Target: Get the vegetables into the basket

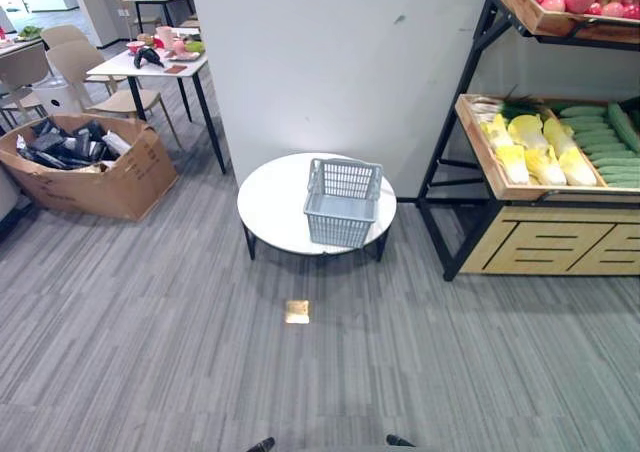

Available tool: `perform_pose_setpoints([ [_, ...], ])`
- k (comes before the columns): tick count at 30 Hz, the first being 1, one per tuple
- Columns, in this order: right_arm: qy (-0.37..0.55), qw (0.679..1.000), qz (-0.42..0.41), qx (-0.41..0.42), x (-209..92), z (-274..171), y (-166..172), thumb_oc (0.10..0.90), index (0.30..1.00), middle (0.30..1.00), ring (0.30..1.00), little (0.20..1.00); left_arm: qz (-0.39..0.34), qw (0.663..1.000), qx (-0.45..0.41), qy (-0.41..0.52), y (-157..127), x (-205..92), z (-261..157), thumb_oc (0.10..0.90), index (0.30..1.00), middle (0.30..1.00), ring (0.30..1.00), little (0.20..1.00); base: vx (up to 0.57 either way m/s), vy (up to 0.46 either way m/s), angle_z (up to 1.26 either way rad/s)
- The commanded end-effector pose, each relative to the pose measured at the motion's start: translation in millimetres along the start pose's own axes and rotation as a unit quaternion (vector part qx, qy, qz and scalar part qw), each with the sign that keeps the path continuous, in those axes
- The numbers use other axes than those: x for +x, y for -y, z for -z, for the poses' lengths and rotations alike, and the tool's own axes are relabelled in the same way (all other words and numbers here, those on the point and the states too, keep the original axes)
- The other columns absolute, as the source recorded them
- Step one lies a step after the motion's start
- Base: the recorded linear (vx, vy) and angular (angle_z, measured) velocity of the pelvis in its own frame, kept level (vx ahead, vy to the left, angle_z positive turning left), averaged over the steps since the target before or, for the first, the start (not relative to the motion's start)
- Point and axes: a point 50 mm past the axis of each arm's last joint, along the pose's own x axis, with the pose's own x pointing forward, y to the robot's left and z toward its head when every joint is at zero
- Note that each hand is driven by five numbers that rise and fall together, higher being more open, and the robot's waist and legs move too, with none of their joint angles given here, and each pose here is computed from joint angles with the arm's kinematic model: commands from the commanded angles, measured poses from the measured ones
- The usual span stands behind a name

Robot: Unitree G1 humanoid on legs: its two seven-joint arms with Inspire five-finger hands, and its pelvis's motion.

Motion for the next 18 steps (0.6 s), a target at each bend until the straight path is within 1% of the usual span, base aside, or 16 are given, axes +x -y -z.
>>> perform_pose_setpoints([
  [1,0.032,0.999,-0.018,-0.022,2.2,-25.6,-2.3,0.9,1.0,1.0,1.0,1.0,0.021,0.999,0.011,0.045,10.4,3.5,-33.2,0.9,1.0,1.0,1.0,1.0,0.0,0.0,0.0],
  [8,0.028,0.999,-0.023,-0.02,2.3,-21.7,-4.8,0.9,1.0,1.0,1.0,1.0,0.03,0.998,-0.024,0.044,11.4,3.3,-30.0,0.9,1.0,1.0,1.0,1.0,0.0,0.0,0.0],
  [15,0.023,0.999,-0.024,-0.018,2.1,-19.7,-4.2,0.9,1.0,1.0,1.0,1.0,0.033,0.999,-0.015,0.038,12.9,3.4,-28.5,0.9,1.0,1.0,1.0,1.0,0.0,0.0,0.0],
  [18,0.022,0.999,-0.024,-0.011,2.1,-19.2,-4.1,0.9,1.0,1.0,1.0,1.0,0.034,0.998,0.002,0.046,14.2,3.6,-33.1,0.9,1.0,1.0,1.0,1.0,0.0,0.0,0.0],
])
